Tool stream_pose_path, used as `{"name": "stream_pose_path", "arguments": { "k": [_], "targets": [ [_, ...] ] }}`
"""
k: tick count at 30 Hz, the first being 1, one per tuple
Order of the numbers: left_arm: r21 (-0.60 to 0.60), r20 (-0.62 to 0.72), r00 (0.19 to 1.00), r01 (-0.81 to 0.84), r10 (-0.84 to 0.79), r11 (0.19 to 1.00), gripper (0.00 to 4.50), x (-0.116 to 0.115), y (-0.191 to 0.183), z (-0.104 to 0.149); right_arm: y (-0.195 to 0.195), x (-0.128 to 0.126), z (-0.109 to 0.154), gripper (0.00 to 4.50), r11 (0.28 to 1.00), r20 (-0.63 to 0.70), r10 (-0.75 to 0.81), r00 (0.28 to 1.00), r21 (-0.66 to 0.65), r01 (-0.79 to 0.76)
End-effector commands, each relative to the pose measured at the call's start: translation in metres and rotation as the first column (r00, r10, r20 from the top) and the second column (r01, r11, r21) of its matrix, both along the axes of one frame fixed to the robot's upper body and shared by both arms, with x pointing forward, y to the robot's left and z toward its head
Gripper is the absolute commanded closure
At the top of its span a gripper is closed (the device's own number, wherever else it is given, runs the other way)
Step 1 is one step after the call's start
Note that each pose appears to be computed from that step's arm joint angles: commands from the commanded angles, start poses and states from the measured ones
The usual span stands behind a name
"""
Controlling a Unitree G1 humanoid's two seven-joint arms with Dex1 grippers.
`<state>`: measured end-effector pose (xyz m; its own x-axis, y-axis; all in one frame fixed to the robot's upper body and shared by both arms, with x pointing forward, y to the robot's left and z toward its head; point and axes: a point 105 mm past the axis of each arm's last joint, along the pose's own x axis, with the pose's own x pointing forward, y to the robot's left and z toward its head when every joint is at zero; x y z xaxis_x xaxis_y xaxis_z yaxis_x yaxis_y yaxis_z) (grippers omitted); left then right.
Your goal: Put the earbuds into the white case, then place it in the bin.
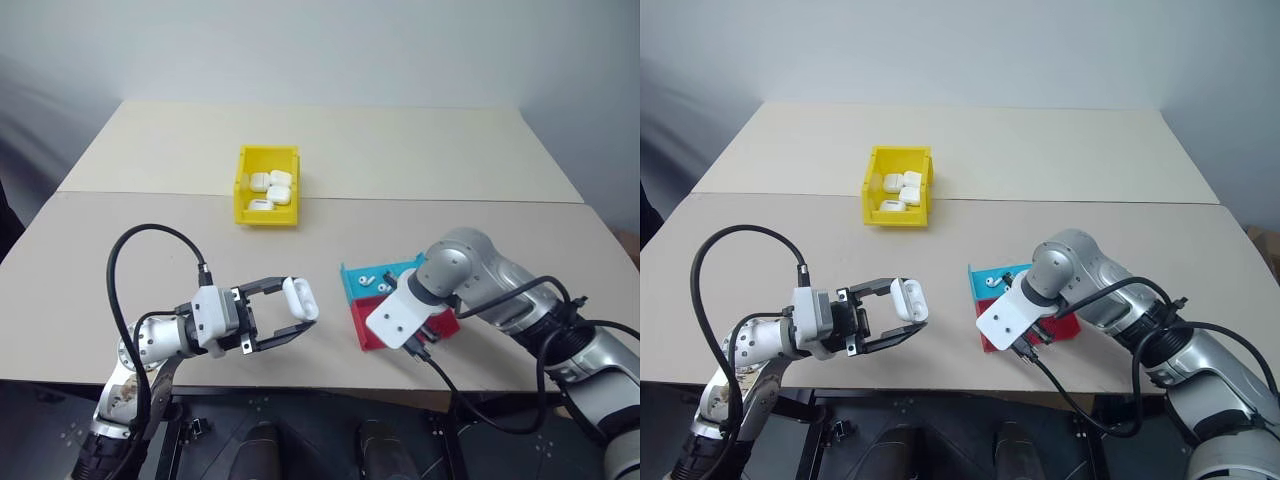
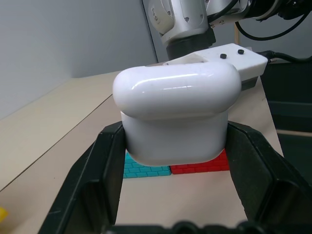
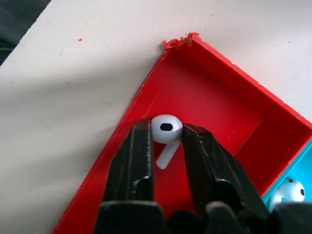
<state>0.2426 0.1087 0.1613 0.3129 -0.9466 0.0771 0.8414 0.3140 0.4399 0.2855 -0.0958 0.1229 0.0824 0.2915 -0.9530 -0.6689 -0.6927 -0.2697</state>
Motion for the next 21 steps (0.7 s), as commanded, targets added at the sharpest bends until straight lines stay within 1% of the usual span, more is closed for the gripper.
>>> {"name": "stream_pose_path", "arguments": {
  "k": [1,7,9,11,13,15,16,18,20,21],
  "targets": [
    [-0.001,0.027,1.000,0.009,-0.009,1.000,1.72,-0.002,-0.003,0.005,-0.003,-0.003,0.003,3.51,0.999,-0.012,0.013,1.000,-0.036,-0.014],
    [-0.011,0.032,1.000,0.002,-0.002,1.000,1.72,0.000,-0.003,0.007,-0.002,-0.001,0.005,3.51,1.000,0.002,0.000,1.000,-0.027,0.000],
    [-0.027,0.033,0.999,0.004,-0.003,1.000,1.72,0.000,-0.003,0.010,-0.001,-0.002,0.012,3.51,1.000,0.000,-0.010,1.000,-0.001,0.010],
    [-0.047,0.038,0.999,0.009,-0.007,0.999,1.72,-0.001,-0.004,0.013,-0.001,-0.005,0.022,3.51,0.998,-0.018,-0.029,0.999,0.048,0.030],
    [-0.075,0.044,0.999,0.028,-0.025,0.997,1.72,-0.003,-0.004,0.019,-0.003,-0.012,0.044,3.51,0.985,-0.063,-0.076,0.995,0.153,0.085],
    [-0.104,0.043,0.998,0.054,-0.050,0.993,1.72,-0.005,-0.007,0.026,-0.008,-0.017,0.068,3.51,0.955,-0.104,-0.119,0.988,0.262,0.142],
    [-0.128,0.041,0.997,0.067,-0.062,0.990,1.72,-0.005,-0.009,0.030,-0.010,-0.018,0.078,3.51,0.932,-0.119,-0.143,0.983,0.317,0.174],
    [-0.183,0.032,0.996,0.085,-0.080,0.980,1.72,-0.004,-0.015,0.039,-0.016,-0.015,0.103,3.51,0.856,-0.136,-0.199,0.971,0.458,0.239],
    [-0.212,0.041,0.993,0.119,-0.113,0.970,1.72,-0.003,-0.021,0.047,-0.022,-0.014,0.131,3.51,0.734,-0.162,-0.227,0.960,0.620,0.277],
    [-0.215,0.048,0.990,0.140,-0.132,0.967,1.72,-0.002,-0.025,0.050,-0.025,-0.014,0.146,3.51,0.651,-0.184,-0.232,0.955,0.700,0.293]
  ]
}}
